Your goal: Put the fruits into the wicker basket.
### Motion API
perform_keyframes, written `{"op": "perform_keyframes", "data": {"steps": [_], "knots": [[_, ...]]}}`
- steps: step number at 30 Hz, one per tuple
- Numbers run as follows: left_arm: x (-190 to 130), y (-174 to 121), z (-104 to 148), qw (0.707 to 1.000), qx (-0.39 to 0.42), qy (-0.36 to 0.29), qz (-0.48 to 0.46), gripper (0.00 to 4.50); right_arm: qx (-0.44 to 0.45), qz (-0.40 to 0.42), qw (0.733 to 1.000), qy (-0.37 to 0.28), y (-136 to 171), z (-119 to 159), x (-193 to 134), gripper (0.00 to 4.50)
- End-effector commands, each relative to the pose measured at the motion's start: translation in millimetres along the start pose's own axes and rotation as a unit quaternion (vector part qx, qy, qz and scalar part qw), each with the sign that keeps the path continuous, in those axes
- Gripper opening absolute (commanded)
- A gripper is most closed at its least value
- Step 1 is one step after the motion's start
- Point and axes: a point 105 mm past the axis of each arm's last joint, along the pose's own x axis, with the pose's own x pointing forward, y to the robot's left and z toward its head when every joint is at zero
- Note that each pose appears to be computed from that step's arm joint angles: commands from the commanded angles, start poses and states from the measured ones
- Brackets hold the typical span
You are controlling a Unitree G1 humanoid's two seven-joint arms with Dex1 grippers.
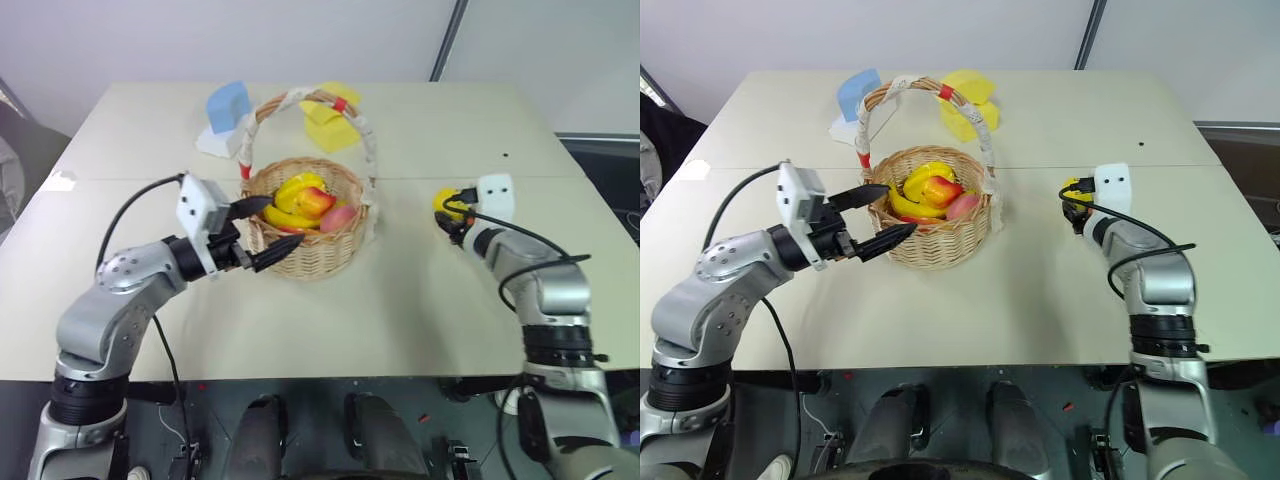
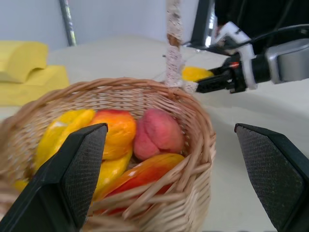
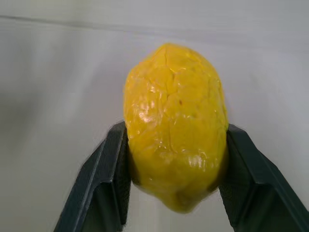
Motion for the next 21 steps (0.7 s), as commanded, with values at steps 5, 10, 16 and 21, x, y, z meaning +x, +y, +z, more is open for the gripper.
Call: {"op": "perform_keyframes", "data": {"steps": [5,10,16,21], "knots": [[-39.6,21.1,5.4,0.999,0.015,-0.022,0.040,4.50,-0.169,0.342,0.916,-0.124,96.3,54.4,-87.2,1.92],[-43.4,18.8,1.1,0.999,0.010,-0.024,0.039,4.50,-0.140,0.387,0.895,-0.172,152.7,85.5,-81.8,1.92],[-38.4,8.5,-0.3,0.999,0.004,-0.033,0.037,4.50,-0.111,0.345,0.919,-0.153,185.8,99.7,-38.5,1.92],[-33.6,-1.6,2.0,0.998,0.001,-0.044,0.036,4.50,-0.114,0.312,0.929,-0.160,189.8,110.4,-22.4,4.26]]}}
